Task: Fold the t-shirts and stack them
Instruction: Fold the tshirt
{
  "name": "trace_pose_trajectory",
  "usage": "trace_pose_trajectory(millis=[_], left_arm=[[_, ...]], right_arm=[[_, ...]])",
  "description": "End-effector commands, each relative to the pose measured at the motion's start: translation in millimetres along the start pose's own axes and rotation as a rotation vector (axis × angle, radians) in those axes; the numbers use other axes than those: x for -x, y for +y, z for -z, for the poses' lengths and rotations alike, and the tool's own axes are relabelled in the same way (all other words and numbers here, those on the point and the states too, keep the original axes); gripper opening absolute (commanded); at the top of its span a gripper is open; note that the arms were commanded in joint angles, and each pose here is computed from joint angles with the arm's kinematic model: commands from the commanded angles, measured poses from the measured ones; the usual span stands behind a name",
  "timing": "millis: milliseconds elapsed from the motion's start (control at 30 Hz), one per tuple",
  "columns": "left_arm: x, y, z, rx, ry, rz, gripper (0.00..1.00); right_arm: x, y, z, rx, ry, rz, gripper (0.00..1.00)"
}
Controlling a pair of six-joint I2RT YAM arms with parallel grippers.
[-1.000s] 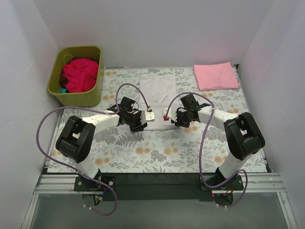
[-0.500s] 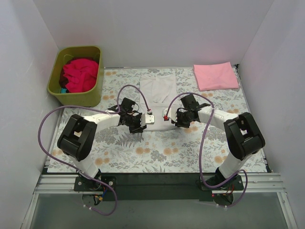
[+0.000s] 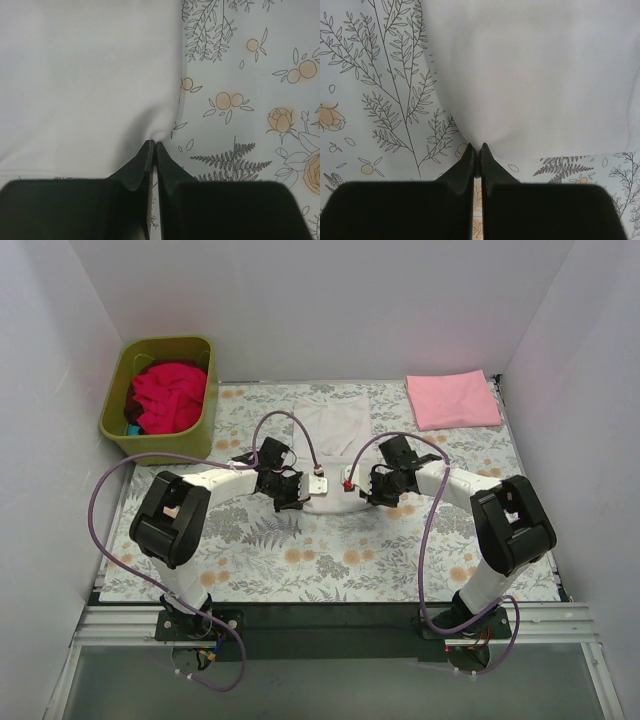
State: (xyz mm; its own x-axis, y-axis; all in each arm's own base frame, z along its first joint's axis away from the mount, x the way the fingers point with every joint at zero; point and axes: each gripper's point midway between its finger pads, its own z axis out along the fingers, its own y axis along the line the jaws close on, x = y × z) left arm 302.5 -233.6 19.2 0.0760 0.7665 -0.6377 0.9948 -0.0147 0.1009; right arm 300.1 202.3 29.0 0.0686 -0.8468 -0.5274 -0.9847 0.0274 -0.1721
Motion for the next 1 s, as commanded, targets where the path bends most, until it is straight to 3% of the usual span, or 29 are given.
trace_pose_trajectory(millis=[0, 233, 333, 600, 800, 967], left_arm=[[-8.0, -17.2, 12.1, -0.054, 0.068, 0.037, 0.0], [54.0, 5.8, 63.8, 0.003, -0.043, 0.081, 0.0], [60.6, 9.9, 76.2, 0.021, -0.05, 0.089, 0.0], [84.1, -24.4, 104.7, -0.01, -0.125, 0.1, 0.0], [114.8, -77.0, 143.4, -0.118, -0.19, 0.212, 0.0], [123.8, -58.9, 155.8, -0.066, -0.219, 0.267, 0.0]], right_arm=[[17.8, -9.5, 13.1, -0.012, -0.034, 0.009, 0.01], [43.3, -38.0, 56.6, -0.06, -0.085, -0.028, 0.01], [44.7, -38.1, 69.8, -0.067, -0.082, -0.036, 0.01], [41.4, 15.1, 89.7, 0.03, -0.091, -0.118, 0.01], [49.6, 70.4, 123.3, 0.066, -0.139, -0.1, 0.01], [64.0, 56.6, 138.5, 0.04, -0.154, -0.086, 0.01]])
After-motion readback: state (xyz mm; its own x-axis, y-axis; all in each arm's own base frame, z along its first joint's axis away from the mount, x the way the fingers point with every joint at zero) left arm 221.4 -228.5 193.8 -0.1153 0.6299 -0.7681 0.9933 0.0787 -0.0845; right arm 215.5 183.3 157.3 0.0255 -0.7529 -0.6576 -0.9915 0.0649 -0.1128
